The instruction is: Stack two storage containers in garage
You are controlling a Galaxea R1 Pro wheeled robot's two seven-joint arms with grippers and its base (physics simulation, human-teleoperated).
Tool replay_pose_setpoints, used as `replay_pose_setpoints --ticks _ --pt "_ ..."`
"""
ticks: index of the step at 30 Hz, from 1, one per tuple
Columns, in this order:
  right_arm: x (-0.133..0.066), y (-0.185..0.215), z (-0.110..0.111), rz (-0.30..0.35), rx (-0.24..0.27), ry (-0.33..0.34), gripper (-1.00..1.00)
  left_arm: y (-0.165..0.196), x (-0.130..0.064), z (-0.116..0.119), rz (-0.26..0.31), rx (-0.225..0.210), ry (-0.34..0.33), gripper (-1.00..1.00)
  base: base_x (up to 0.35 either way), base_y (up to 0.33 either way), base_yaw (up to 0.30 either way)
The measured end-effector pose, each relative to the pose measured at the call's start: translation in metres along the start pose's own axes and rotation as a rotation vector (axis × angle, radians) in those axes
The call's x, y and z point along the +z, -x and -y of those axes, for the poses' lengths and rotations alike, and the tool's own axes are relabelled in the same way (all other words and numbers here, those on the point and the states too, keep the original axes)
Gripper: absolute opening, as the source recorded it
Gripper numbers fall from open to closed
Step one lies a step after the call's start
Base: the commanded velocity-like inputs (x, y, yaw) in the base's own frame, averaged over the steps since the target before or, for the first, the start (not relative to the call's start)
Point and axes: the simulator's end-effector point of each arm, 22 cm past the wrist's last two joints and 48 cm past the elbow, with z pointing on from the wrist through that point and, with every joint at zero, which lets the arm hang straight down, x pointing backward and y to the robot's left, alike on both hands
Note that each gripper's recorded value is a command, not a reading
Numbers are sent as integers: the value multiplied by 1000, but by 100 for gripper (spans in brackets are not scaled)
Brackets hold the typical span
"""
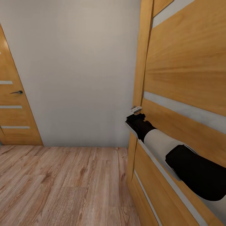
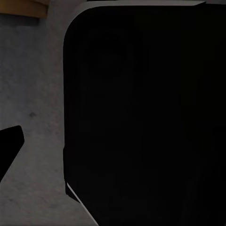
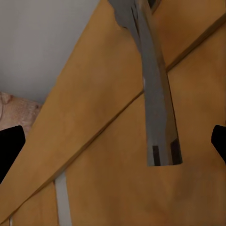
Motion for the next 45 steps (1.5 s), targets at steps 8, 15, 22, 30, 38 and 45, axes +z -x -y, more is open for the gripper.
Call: replay_pose_setpoints --ticks 8,15,22,30,38,45 --pt "7 0 19 -7 5 -34 100 0 0 0 0 0 0 100 0 0 0" --pt "7 0 20 -7 9 -35 100 0 0 0 0 0 0 100 0 0 0" --pt "5 9 29 1 21 -54 100 0 0 0 0 0 0 100 0 0 0" --pt "4 14 38 4 23 -81 100 0 0 0 0 0 0 100 0 0 0" --pt "2 20 43 11 22 -91 100 0 0 0 0 0 0 100 0 0 0" --pt "7 15 57 7 23 -112 100 0 0 0 0 0 0 100 0 0 0"
